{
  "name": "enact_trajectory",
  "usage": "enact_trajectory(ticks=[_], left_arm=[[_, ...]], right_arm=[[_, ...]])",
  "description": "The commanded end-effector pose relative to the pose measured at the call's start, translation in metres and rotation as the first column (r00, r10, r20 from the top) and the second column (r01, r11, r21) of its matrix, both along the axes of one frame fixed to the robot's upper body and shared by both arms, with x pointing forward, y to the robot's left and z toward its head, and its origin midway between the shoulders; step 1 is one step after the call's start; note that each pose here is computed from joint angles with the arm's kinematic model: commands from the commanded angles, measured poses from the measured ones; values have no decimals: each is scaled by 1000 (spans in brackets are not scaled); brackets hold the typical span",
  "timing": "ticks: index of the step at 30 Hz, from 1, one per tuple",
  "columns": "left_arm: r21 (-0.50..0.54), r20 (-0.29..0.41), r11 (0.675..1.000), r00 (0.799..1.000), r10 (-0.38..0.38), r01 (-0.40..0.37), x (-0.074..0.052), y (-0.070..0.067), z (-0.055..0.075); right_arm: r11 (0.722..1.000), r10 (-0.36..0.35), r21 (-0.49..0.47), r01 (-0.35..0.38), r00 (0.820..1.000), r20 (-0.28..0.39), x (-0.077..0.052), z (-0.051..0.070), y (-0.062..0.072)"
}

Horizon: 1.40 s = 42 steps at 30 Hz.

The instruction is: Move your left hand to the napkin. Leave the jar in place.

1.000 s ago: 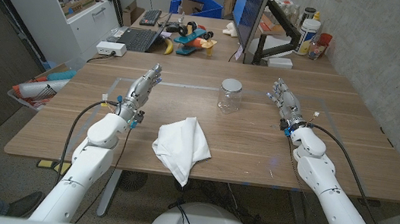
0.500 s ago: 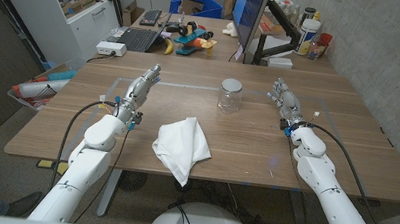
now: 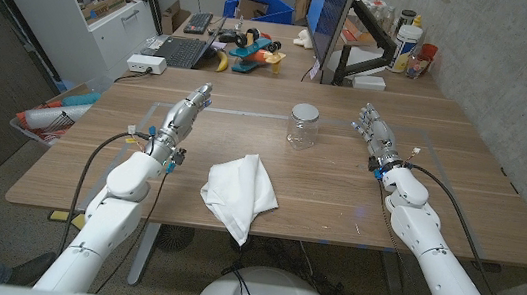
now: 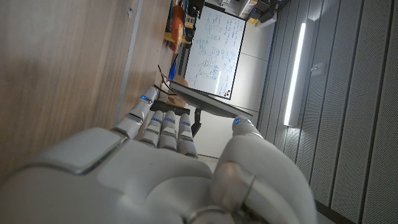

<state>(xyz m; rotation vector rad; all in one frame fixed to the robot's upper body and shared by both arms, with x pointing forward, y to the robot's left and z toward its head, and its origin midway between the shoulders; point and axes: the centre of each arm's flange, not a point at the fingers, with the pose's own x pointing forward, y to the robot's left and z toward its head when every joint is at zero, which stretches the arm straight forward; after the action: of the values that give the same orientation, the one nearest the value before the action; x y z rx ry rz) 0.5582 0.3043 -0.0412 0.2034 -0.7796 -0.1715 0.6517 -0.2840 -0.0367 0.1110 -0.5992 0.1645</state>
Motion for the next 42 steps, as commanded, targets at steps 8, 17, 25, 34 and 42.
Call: enact_trajectory(ticks=[8,17,25,34,42], left_arm=[[47,56,999,998,4,-7,-20,-1,1],[63,84,998,996,0,-5,-31,0,1],[90,111,996,994,14,-25,-41,0,3],[112,140,993,990,18,-34,-49,-1,4],[150,163,986,985,46,-71,-58,-4,4]], right_arm=[[1000,-4,11,4,1000,6,-1,0,2],[1000,-8,13,8,1000,9,1,2,3],[1000,-14,25,13,1000,5,0,-2,3],[999,-14,32,14,1000,9,-1,-2,5],[999,-16,30,15,1000,14,-1,1,5]])
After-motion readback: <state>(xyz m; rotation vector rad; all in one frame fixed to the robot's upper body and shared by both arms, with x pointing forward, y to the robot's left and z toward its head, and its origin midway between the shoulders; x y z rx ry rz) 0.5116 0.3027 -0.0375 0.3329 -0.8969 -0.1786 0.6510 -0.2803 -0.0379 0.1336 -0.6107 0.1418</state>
